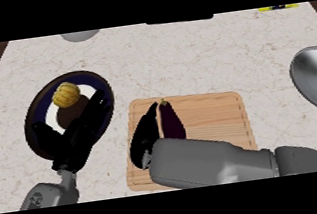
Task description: Pick the eggplant from the cutting board and place it in the pan
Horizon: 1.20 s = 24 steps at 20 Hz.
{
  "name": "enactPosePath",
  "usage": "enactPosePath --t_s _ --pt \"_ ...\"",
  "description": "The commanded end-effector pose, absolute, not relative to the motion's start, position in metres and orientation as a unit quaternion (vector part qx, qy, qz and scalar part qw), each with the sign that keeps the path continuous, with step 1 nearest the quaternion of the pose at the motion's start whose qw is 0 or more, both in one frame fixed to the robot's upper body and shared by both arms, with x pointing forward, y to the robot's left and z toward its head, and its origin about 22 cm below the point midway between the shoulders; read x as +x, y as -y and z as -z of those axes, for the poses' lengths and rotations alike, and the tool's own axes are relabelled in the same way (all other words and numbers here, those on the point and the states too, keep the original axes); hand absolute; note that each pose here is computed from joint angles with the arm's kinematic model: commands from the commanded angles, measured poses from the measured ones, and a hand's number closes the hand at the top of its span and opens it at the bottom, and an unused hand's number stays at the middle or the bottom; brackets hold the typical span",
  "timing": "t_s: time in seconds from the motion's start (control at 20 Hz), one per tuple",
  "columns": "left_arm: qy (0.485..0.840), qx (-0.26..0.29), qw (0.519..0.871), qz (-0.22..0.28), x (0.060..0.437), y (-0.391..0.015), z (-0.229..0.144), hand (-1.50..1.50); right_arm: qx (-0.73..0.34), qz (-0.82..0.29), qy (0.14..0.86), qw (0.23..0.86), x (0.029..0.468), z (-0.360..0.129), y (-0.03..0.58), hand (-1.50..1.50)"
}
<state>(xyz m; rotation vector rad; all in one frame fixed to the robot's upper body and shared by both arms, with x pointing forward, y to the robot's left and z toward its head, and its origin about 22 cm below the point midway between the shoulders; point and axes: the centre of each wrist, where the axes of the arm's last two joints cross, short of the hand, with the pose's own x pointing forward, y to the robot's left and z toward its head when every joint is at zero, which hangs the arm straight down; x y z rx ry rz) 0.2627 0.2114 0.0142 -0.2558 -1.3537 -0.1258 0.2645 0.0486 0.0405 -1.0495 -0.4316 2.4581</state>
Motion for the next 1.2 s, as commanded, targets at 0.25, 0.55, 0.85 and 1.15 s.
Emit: enactPosePath --t_s 0.25,0.55,0.85,1.15 --pt "0.628 -0.111 0.769 0.048 0.256 -0.212 -0.012 0.00 -0.411 -0.876 0.140 0.210 0.275 -0.033 -0.045 -1.50" --pt "0.629 -0.116 0.768 0.039 0.254 -0.210 -0.014 0.00 -0.423 -0.873 0.135 0.200 0.292 -0.025 -0.037 -1.50" --pt "0.628 -0.117 0.768 0.050 0.254 -0.202 -0.007 0.00 -0.401 -0.888 0.166 0.153 0.298 -0.013 -0.028 1.50" --pt "0.631 -0.111 0.766 0.053 0.260 -0.205 -0.013 0.00 -0.404 -0.889 0.189 0.106 0.312 -0.006 -0.019 1.50"
